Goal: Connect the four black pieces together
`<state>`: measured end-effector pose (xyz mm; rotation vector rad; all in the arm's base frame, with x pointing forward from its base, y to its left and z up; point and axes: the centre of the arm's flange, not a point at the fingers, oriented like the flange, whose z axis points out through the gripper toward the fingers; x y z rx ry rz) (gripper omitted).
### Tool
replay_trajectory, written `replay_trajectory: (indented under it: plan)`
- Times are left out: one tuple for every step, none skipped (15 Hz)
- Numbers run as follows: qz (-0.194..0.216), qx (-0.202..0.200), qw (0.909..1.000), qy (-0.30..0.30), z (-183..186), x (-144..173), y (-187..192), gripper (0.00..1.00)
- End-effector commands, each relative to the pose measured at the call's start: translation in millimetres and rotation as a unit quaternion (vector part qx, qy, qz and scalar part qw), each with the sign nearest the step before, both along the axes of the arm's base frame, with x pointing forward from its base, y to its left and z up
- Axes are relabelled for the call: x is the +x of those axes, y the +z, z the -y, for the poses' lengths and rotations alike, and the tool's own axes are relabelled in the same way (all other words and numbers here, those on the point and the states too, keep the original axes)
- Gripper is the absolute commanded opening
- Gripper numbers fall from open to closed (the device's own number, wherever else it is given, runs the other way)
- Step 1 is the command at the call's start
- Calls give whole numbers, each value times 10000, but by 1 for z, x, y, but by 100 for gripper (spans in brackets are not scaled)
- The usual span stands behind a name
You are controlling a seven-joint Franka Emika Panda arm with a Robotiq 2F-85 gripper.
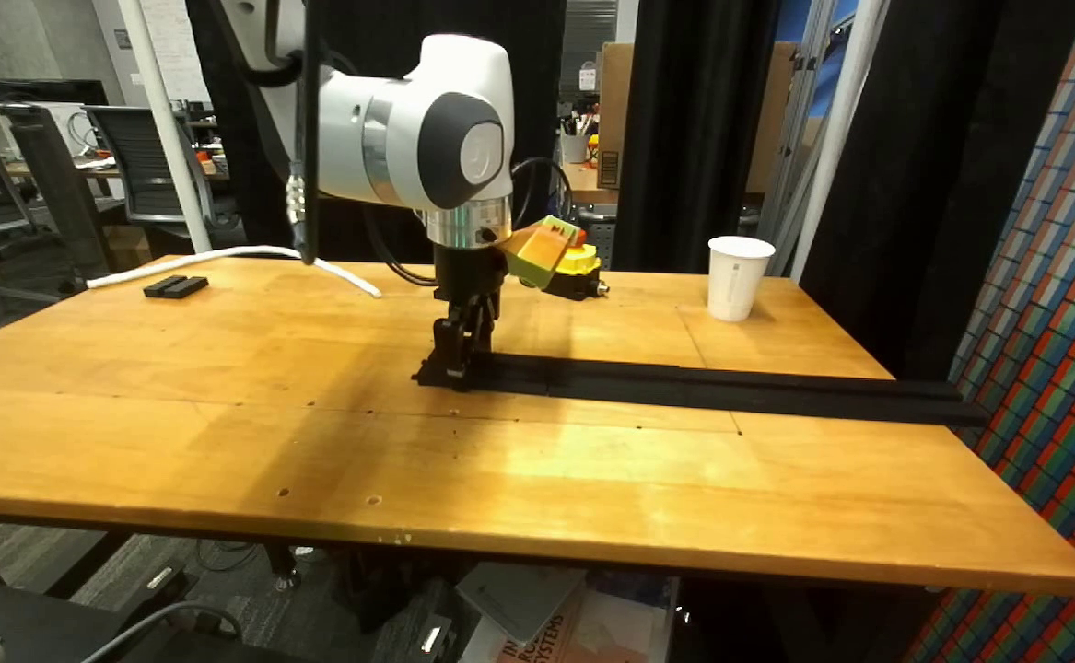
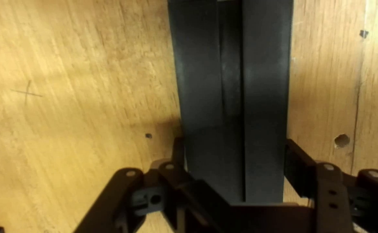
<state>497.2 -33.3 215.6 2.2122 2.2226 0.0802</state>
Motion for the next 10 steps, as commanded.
replay_trajectory:
  plan:
    - [-30,7,10000,3,8,-16,-4,48]
    - [-9,-2,10000,-11,8,-17,-5,48]
    - [2,-1,10000,-22,9,-17,-6,48]
    - [-6,-2,10000,-30,10,-18,-6,48]
    - [-7,3,10000,-45,10,-18,-6,48]
    - [-6,9,10000,-60,11,-19,-6,48]
    - [10,11,10000,-82,11,-19,-7,48]
    - [12,12,10000,-91,11,-19,-7,48]
    - [17,12,10000,-97,11,-19,-7,48]
    - [27,13,9999,-108,11,-19,-7,48]
